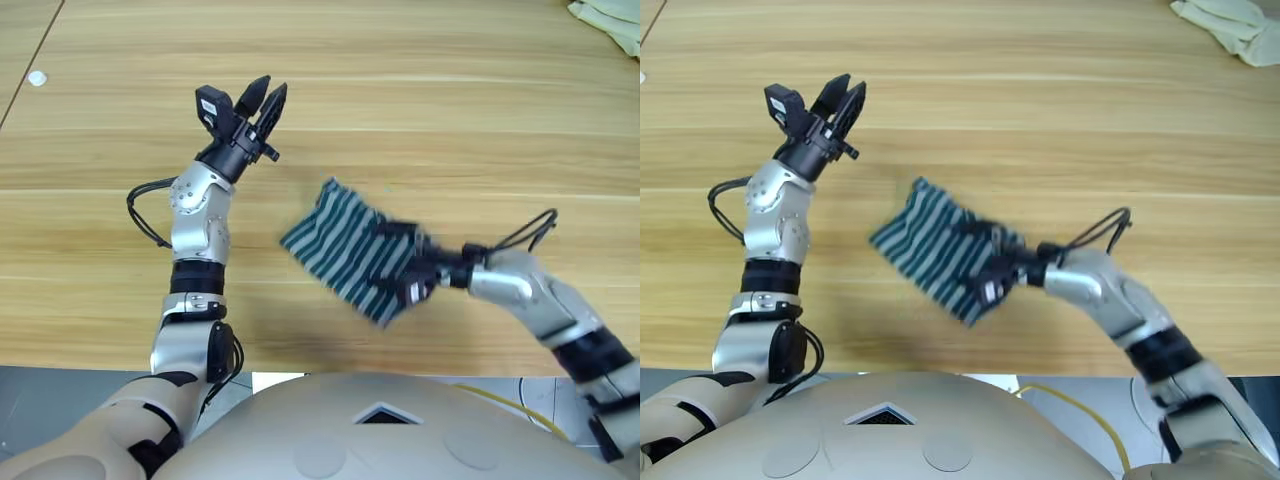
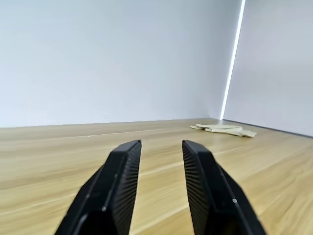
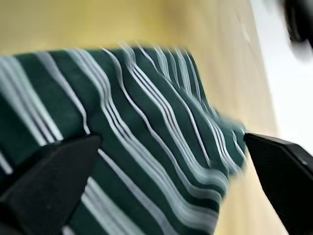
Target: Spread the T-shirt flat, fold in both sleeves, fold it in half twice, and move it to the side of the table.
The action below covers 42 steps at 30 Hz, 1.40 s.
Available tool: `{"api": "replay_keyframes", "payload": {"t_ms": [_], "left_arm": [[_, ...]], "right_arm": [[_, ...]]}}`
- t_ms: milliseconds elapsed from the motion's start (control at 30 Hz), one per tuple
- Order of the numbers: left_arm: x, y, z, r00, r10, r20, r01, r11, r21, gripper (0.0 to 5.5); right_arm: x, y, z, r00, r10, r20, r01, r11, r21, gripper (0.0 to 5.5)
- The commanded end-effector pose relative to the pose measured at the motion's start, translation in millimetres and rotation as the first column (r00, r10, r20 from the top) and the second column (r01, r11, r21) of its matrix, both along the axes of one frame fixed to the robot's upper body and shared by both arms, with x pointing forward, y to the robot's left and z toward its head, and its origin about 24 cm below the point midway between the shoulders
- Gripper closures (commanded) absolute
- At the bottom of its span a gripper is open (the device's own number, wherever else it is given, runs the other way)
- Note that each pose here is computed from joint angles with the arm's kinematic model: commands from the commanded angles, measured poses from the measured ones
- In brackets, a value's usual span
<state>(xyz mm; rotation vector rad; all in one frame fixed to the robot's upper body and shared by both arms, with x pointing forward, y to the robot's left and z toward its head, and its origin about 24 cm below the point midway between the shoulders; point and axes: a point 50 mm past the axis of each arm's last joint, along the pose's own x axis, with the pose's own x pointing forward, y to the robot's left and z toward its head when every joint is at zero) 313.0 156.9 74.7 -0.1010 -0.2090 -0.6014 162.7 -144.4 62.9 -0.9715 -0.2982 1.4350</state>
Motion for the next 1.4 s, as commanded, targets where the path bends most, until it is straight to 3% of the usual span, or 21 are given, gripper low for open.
{"api": "replay_keyframes", "payload": {"t_ms": [33, 200, 433, 567, 800, 1067, 1400], "left_arm": [[-27.3, -1.5, -12.7, 0.980, -0.165, 0.114, 0.112, 0.921, 0.374, 3.93], [-72.6, 3.3, -22.6, 0.853, -0.502, 0.143, 0.208, 0.578, 0.789, 3.93], [-109.6, 3.4, -20.9, 0.721, -0.689, 0.066, 0.256, 0.353, 0.900, 3.93], [-108.4, 3.7, -30.7, 0.719, -0.695, -0.003, 0.262, 0.267, 0.927, 3.93], [-88.1, 13.9, -63.2, 0.770, -0.621, -0.147, 0.187, -0.001, 0.982, 3.93], [-101.4, 12.5, -85.5, 0.718, -0.654, -0.237, 0.231, -0.098, 0.968, 3.93], [-106.7, 10.8, -85.4, 0.703, -0.668, -0.243, 0.255, -0.082, 0.963, 3.93]], "right_arm": [[0.1, -8.3, 23.8, 0.999, 0.014, 0.032, -0.016, 0.998, 0.064, 0.12], [41.9, -14.3, 4.7, 0.970, -0.227, 0.085, 0.231, 0.972, -0.041, 0.12], [66.6, -0.4, -7.8, 0.931, -0.345, 0.124, 0.352, 0.935, -0.045, 0.12], [68.2, 20.0, -5.8, 0.939, -0.327, 0.106, 0.327, 0.945, 0.019, 0.12], [61.5, 28.1, 12.9, 0.953, -0.293, 0.082, 0.281, 0.950, 0.134, 0.12], [62.7, 33.8, 15.3, 0.955, -0.289, 0.063, 0.275, 0.947, 0.168, 0.12], [84.3, 51.7, 9.1, 0.925, -0.370, 0.080, 0.351, 0.918, 0.186, 0.12]]}}
